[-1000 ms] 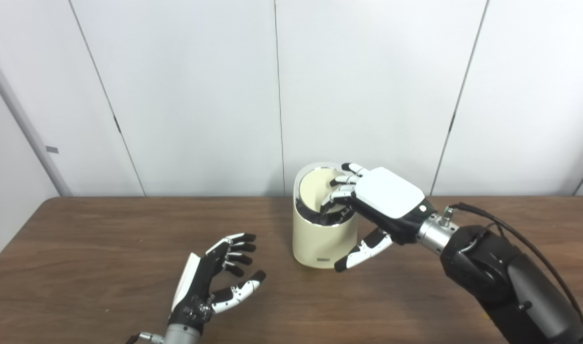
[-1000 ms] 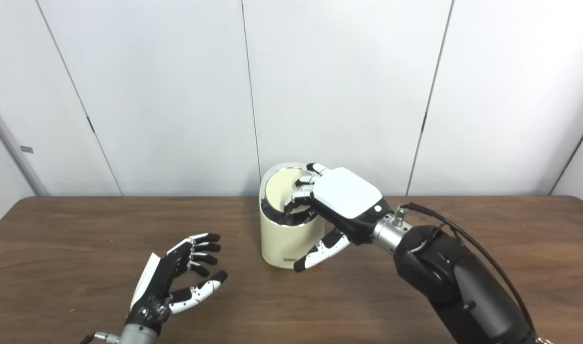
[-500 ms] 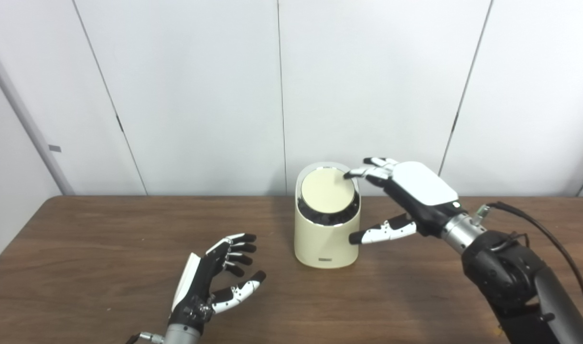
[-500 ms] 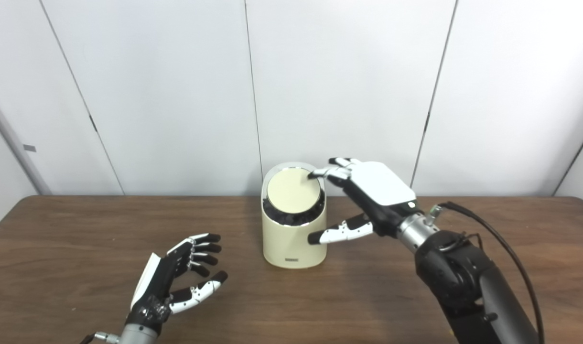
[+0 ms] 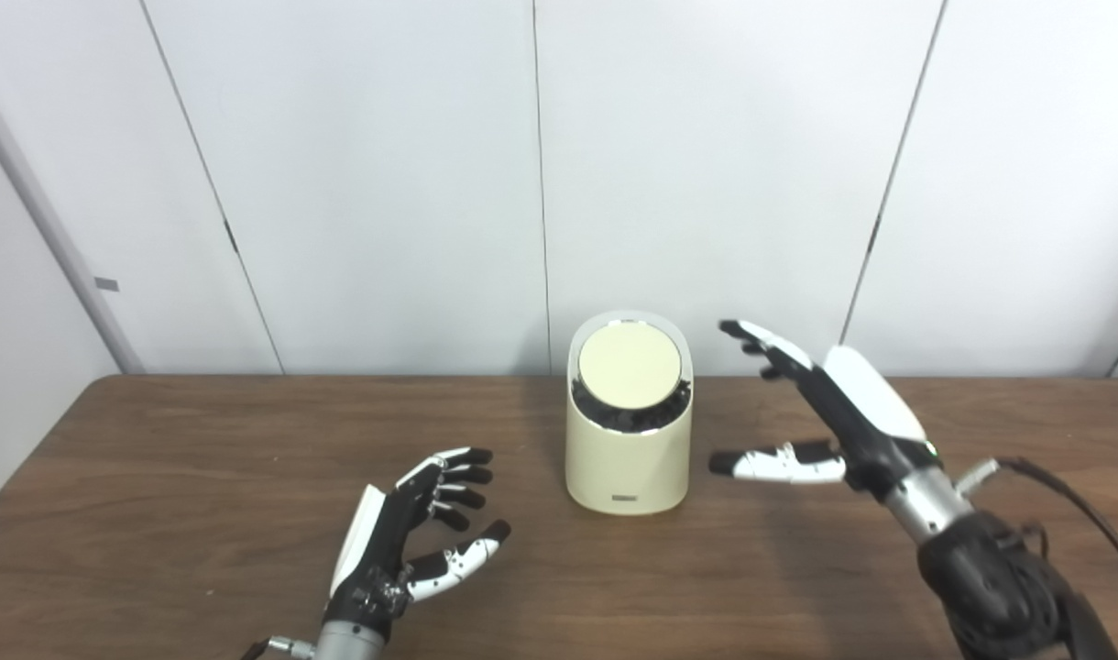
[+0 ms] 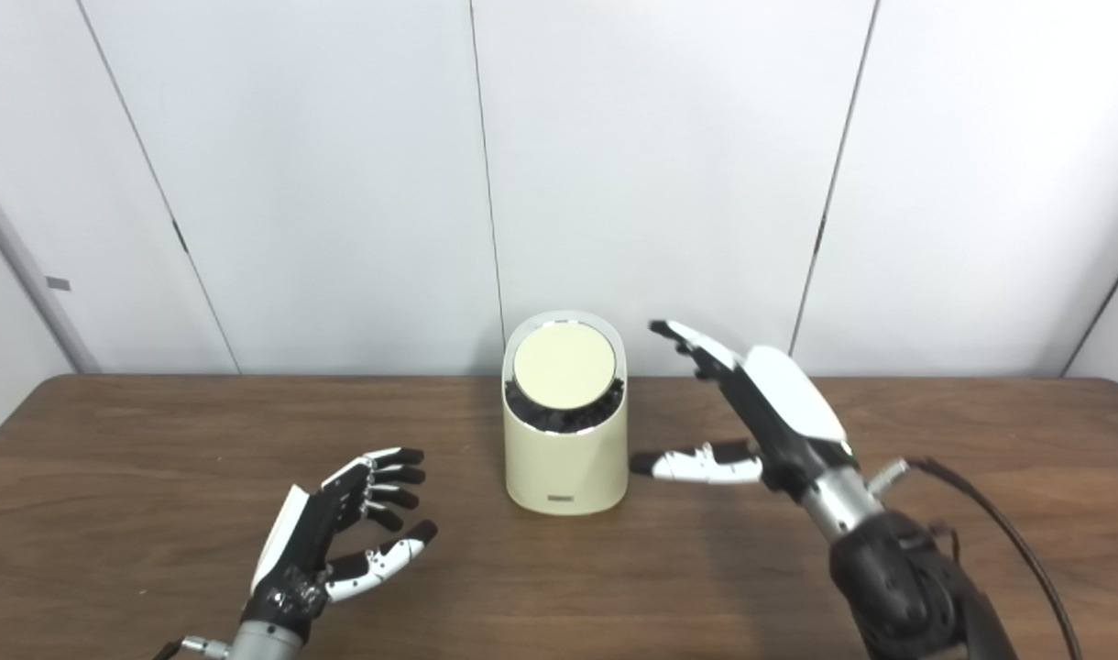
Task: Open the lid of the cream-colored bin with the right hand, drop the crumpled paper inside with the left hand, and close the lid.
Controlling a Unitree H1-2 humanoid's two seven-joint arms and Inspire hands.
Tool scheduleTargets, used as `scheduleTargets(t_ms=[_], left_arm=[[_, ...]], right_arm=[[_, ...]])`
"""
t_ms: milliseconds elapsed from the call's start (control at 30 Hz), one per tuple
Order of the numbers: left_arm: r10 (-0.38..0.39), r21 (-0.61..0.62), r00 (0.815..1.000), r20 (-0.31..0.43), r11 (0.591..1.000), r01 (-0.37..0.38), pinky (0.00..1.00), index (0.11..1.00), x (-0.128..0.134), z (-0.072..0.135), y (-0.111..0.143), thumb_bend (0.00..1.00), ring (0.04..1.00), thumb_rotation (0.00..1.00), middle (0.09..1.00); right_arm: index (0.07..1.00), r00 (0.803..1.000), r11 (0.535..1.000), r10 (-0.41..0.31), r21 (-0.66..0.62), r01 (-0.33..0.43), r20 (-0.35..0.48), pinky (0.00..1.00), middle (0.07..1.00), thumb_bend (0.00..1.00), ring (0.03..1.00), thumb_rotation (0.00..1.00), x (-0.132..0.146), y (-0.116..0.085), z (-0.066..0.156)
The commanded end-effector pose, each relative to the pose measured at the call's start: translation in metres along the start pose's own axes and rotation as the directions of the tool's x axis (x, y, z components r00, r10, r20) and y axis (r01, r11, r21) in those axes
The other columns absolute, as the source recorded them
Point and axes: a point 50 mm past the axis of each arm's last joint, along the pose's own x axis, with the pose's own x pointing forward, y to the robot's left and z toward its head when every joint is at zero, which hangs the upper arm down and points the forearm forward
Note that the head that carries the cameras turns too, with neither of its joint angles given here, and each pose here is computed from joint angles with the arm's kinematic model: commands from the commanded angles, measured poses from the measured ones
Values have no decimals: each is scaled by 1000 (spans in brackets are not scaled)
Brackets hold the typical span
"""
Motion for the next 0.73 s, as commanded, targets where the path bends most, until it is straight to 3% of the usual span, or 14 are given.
scheduleTargets(t_ms=[0,200,400,700], left_arm=[[21,-2,996,84,1000,-21,549,764,10,17,6,548,644,90,718],[24,-2,995,94,1000,-23,550,763,12,17,7,552,641,69,712],[19,-11,994,111,1000,-18,540,767,15,18,11,548,650,16,726],[12,-21,990,141,1000,-9,551,784,16,14,23,653,664,19,747]], right_arm=[[930,997,997,-67,33,65,48,705,905,750,837,528,0,-9,5],[940,997,968,-66,238,74,-42,725,936,832,874,441,-27,13,-11],[963,995,961,-37,268,62,-96,803,968,818,900,469,-44,32,-11],[963,994,951,-31,302,62,-107,646,962,816,862,424,-47,49,1]])
